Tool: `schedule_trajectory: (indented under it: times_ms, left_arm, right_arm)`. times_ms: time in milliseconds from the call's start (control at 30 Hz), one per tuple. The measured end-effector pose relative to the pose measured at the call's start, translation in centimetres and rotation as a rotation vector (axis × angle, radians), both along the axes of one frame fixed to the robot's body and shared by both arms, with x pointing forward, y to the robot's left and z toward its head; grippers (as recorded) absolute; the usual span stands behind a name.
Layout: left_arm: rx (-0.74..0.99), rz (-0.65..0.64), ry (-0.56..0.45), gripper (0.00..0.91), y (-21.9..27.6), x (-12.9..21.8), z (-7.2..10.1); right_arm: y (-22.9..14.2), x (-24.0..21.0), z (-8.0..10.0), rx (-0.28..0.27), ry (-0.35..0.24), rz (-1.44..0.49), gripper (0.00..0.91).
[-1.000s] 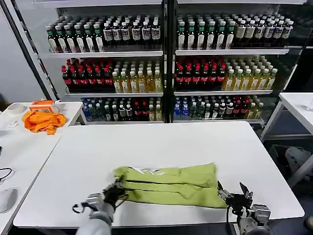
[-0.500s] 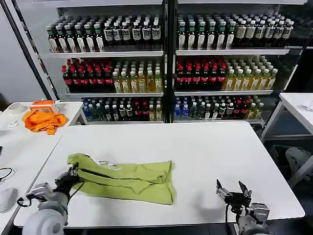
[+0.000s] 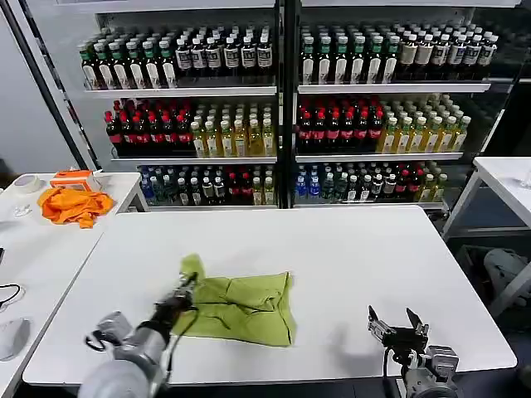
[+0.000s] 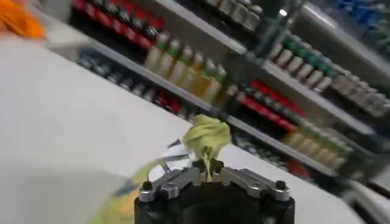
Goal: Fold and organize the clothes.
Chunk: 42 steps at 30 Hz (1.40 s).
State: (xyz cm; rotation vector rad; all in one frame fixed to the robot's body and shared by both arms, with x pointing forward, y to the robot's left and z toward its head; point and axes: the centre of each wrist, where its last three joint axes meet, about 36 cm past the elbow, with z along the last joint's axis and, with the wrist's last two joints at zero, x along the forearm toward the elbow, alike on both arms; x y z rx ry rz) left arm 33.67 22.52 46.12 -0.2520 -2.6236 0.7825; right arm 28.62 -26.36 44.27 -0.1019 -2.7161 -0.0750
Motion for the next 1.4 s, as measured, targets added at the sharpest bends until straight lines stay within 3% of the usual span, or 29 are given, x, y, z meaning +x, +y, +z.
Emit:
schedule_trajectory:
  times_ms: [100,133,167,467,833,1067,1400]
  left_arm:
    - [-0.042,-0.045,0.009,0.040,-2.1,0.3,-0.6]
    - [-0.051,-0.060,0.012,0.746,-2.8,0.5,-0.9]
    - [-0.054,-0.071,0.014,0.907,-3.4,0.6,-1.1]
    - [-0.027,-0.165,0.025,0.907,-7.5,1.0,-3.5]
    - [-0.041,-0.218,-0.055,0.907,-9.5,0.7,-3.0]
    - [0.018,-0.170,-0.078,0.907,-7.8,0.1,-2.5]
    - [0.203,-0.050,-0.017,0.907,-2.4,0.2,-4.1]
  right_arm:
    - [0.0,0.0,0.0,0.002,-0.001,0.000,0.907]
    - [0.1,0.0,0.0,0.002,-0.001,0.000,0.907]
    - [0.1,0.0,0.0,0.003,-0.001,0.000,0.907]
    - [0.1,0.1,0.1,0.004,-0.006,0.002,0.907]
    - [0.4,0.3,0.0,0.010,-0.007,0.007,0.907]
    - [0.4,0.4,-0.2,0.015,-0.005,0.007,0.907]
    - [0.5,0.8,-0.5,0.017,-0.004,0.009,0.907]
